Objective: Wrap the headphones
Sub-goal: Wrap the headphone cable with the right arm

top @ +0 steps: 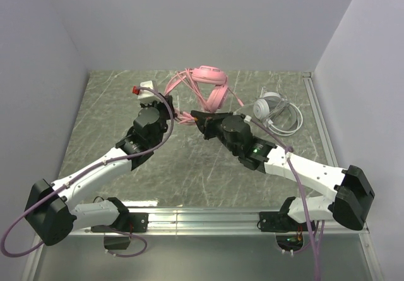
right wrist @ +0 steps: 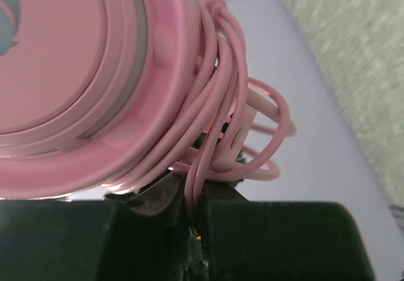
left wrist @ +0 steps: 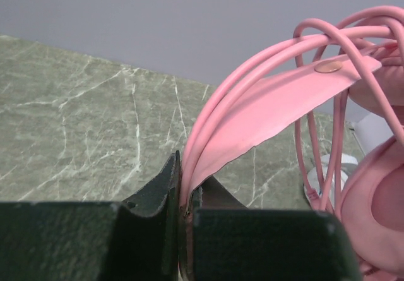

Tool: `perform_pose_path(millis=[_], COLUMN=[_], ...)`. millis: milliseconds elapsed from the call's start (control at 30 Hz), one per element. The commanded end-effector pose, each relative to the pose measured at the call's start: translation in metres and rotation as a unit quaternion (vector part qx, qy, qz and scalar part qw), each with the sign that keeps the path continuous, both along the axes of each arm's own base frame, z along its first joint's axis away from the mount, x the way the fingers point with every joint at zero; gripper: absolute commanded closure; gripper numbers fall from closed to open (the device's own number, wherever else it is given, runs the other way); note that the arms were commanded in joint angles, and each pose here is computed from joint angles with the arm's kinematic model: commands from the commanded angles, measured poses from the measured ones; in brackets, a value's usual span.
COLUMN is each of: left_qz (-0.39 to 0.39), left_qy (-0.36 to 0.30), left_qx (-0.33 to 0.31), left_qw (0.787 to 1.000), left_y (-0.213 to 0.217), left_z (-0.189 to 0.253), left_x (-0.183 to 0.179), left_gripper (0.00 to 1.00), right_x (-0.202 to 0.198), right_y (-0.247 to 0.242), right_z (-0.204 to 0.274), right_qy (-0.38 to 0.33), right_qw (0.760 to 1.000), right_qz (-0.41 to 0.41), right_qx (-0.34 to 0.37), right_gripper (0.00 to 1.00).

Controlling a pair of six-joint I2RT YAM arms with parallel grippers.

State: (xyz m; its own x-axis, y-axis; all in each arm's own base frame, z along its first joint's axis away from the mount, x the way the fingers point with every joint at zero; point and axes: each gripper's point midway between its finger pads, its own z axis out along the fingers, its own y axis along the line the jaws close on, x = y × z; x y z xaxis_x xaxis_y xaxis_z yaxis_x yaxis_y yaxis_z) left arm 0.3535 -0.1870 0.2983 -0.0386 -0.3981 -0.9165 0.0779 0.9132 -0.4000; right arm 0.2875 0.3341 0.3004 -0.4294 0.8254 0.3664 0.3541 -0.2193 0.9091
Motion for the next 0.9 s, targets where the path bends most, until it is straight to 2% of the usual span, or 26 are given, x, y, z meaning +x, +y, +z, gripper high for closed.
perform_pose_path(millis=[0, 233, 400, 567, 867], left_qz=[-0.066, -0.111, -0.154, -0.192, -0.252], left_qy=[-0.09, -0.105, -0.114, -0.13, -0.159], left_qx=[-0.045, -0.029, -0.035, -0.058, -0.049], left_qw=[0.993, 0.988, 0.981, 0.971, 0.953], left_y=[-0.023, -0.039, -0.049, -0.059, -0.077], left_z=[0.057, 0.054, 0.049, 0.046, 0.042], left_x=[-0.016, -0.026, -0.037, -0.05, -0.071], left_gripper=[1.0, 1.0, 1.0, 1.0, 1.0], right_x=[0.026, 0.041, 0.048, 0.053, 0.057], right_y=[-0.021, -0.032, -0.042, -0.058, -0.059], right_z=[0.025, -0.003, -0.009, -0.01, -0.022], right_qy=[0.043, 0.073, 0.083, 0.098, 0.132], right_qw=[0.991, 0.987, 0.981, 0.974, 0.963], right_qz=[-0.089, -0.12, -0.138, -0.172, -0.178], right_qx=[0.086, 0.075, 0.106, 0.107, 0.153], right_gripper=[1.0, 1.0, 1.0, 1.0, 1.0])
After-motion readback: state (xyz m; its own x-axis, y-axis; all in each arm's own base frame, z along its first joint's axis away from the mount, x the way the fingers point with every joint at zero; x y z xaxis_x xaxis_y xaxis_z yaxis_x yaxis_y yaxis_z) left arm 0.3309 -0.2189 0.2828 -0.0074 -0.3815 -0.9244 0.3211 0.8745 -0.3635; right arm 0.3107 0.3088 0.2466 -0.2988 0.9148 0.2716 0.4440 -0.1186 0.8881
